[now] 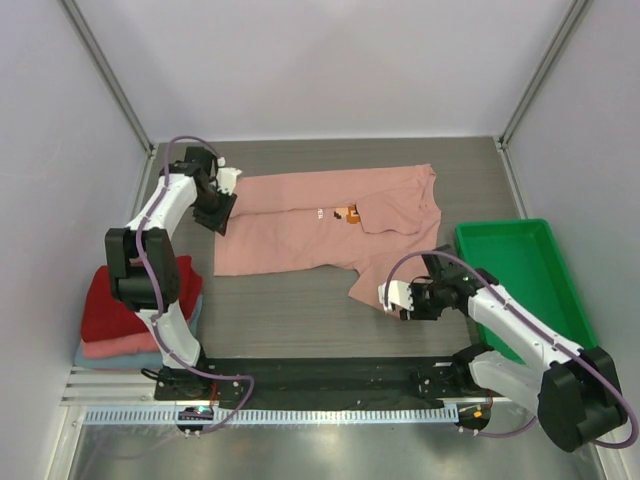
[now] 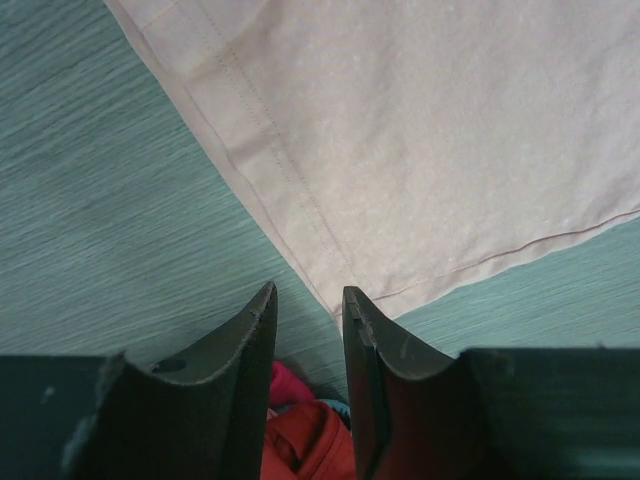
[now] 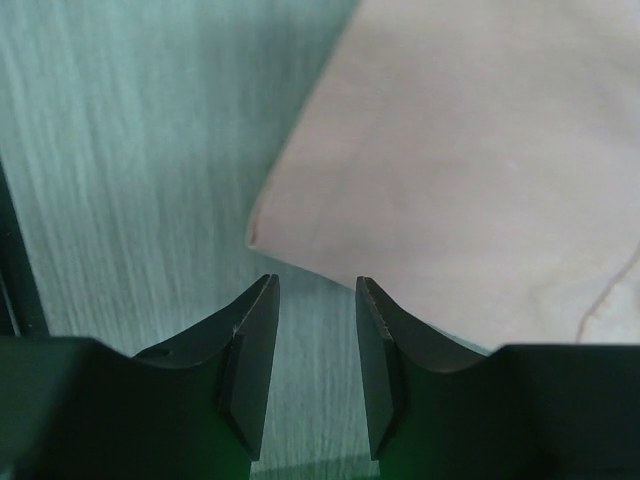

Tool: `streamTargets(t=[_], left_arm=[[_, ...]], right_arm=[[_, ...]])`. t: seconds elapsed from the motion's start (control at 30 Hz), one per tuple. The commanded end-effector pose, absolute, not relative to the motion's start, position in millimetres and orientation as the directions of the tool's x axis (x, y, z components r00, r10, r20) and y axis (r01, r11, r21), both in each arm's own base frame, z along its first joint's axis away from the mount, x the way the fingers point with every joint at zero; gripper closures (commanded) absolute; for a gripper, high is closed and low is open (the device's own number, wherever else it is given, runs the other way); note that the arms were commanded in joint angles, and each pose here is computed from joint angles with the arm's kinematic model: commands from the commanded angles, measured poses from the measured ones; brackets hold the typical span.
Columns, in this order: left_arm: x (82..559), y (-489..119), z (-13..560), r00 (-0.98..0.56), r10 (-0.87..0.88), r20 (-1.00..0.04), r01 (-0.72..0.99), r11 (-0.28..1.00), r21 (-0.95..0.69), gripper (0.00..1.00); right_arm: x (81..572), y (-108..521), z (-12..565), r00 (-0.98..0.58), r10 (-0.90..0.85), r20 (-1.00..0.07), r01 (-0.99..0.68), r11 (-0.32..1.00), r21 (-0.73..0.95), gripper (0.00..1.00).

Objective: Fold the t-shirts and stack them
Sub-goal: Fold the tshirt

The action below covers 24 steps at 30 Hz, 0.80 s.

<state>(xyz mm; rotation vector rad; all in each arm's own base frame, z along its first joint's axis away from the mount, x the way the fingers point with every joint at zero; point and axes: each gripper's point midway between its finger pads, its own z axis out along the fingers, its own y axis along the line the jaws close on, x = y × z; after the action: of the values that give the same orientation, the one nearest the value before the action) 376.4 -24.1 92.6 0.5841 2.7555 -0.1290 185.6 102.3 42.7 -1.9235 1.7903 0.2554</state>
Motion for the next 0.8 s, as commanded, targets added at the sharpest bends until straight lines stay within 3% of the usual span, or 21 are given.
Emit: streamTargets(t=[0.0, 0.4, 0.77], left_arm=[[374.6, -24.7, 99.5, -0.858, 0.378, -0.347, 0.411, 0.911, -0.022, 0.66], [369.1, -24.6, 93.0, -0.864, 0.372, -0.340, 0.403, 0.915, -0.024, 0.66], [370.5, -20.5, 92.9, -0.865, 0.373, -0.336, 0.397, 0.918, -0.005, 0.66]], right_arm=[[193.2, 112.3, 46.2, 0.259, -0.852, -0.455, -0.939, -0.111, -0.326, 0.57], [197.7, 121.3, 37.4, 0.241, -0.859, -0.451, -0.957, -0.133, -0.257, 0.54], [170.9, 118.0, 34.6, 0.316, -0.844, -0.433, -0.945, -0.239, -0.224, 0.54]])
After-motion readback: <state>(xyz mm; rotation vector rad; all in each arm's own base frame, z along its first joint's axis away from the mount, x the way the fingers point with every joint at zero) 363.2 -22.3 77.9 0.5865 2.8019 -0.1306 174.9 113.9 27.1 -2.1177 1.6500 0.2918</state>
